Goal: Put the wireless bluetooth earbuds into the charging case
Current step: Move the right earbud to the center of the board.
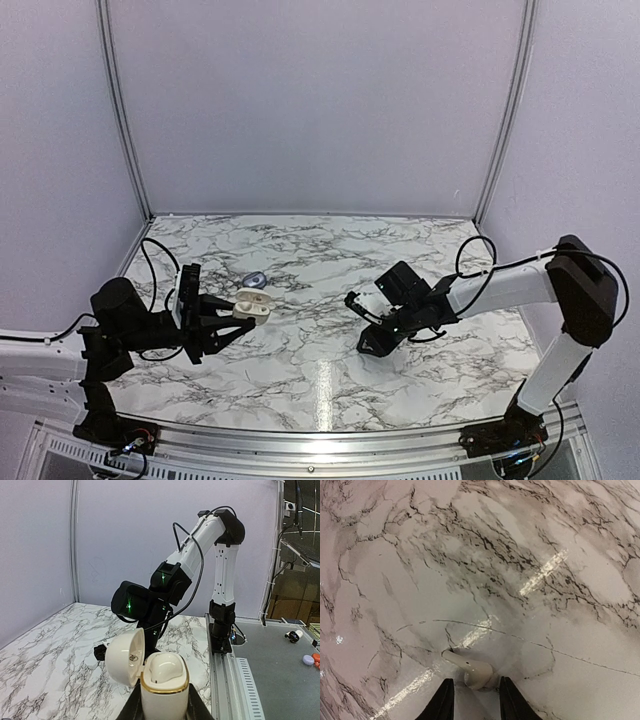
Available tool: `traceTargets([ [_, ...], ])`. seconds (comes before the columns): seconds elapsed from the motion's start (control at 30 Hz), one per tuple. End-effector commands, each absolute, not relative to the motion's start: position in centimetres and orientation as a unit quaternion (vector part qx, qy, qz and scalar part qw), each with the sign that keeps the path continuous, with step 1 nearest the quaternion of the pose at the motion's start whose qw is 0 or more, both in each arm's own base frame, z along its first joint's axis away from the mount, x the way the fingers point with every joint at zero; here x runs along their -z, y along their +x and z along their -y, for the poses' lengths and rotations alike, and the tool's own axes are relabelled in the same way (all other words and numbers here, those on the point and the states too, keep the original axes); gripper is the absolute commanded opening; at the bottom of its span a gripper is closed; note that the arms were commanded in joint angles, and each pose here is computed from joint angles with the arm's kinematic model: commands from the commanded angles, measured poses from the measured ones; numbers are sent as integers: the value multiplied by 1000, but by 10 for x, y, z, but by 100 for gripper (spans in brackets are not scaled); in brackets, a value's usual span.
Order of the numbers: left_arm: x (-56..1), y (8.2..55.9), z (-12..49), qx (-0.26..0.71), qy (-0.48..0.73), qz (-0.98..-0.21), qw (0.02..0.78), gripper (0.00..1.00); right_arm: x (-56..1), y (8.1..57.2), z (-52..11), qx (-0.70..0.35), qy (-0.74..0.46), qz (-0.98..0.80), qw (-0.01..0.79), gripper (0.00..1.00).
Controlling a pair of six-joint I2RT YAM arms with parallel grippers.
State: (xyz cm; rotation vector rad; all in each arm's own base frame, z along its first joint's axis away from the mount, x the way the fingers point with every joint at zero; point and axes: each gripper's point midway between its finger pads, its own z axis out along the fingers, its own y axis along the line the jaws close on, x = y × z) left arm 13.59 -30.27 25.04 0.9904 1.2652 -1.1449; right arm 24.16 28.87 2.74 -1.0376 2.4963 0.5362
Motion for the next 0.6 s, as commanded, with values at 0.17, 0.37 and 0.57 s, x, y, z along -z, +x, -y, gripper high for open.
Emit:
traceTargets([
  [0.17, -266, 136, 303, 490, 418, -513, 568, 0, -23, 252, -295, -185, -387, -881, 201, 30],
  [0.37, -264, 137, 304, 488, 418, -514, 567, 0, -20, 249, -291, -175, -401, -877, 196, 23],
  [0.57, -264, 137, 304, 489, 417, -514, 568, 0, -24, 245, -291, -175, -405, -875, 197, 15],
])
